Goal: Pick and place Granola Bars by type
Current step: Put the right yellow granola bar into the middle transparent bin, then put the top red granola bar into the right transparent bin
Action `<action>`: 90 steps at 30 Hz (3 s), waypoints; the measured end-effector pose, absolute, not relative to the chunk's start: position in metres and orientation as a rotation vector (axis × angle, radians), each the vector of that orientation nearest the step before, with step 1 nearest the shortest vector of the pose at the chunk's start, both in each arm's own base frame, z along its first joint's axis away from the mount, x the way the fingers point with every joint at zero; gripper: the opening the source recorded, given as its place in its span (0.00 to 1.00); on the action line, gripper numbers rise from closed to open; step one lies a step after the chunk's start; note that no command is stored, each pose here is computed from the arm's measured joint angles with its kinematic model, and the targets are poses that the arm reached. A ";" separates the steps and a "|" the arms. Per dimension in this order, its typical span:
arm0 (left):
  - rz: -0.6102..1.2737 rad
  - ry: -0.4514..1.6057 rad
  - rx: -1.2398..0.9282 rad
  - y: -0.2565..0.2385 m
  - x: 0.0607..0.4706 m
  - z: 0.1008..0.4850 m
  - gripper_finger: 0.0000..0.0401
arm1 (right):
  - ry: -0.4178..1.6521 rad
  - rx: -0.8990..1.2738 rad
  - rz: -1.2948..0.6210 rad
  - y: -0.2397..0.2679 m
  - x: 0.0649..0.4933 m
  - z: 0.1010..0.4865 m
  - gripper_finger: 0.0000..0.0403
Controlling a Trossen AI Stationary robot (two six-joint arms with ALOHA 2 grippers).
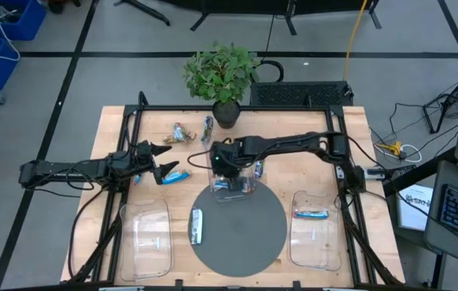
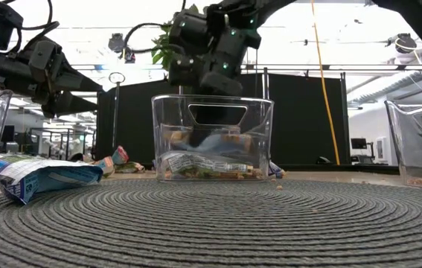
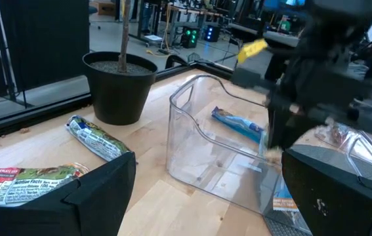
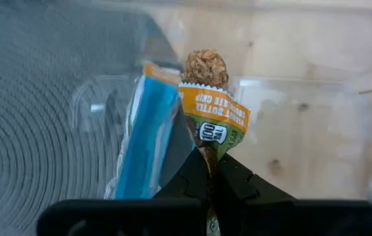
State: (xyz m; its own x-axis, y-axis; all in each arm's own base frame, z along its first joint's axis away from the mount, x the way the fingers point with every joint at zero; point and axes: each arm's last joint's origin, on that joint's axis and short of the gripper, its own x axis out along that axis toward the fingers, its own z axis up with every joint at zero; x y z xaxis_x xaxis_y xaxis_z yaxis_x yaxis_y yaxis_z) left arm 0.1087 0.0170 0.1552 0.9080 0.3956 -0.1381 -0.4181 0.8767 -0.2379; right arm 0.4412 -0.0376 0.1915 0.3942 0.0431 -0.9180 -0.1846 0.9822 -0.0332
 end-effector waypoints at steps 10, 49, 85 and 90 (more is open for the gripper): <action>0.425 0.086 -0.267 0.017 0.109 0.155 0.94 | 1.197 -0.146 0.166 -0.034 0.448 0.165 0.00; 0.425 0.086 -0.267 0.017 0.109 0.155 0.94 | 1.122 -0.225 0.051 -0.034 0.442 0.202 0.60; 0.374 0.070 -0.278 0.016 0.109 0.163 0.94 | 0.577 -0.005 -0.167 -0.029 0.416 0.332 0.62; 0.336 0.015 -0.216 0.015 0.109 0.191 0.94 | 0.540 0.004 -0.166 -0.028 0.410 0.344 0.62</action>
State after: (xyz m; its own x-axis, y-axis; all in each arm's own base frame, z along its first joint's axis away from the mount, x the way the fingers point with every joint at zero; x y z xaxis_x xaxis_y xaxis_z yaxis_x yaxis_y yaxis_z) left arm 0.1090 0.0149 0.1907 0.9442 0.3254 -0.0504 -0.3286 0.9213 -0.2079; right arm 0.4101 -0.0278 0.3444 0.8444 -0.1565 -0.5124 0.1586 0.9865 -0.0399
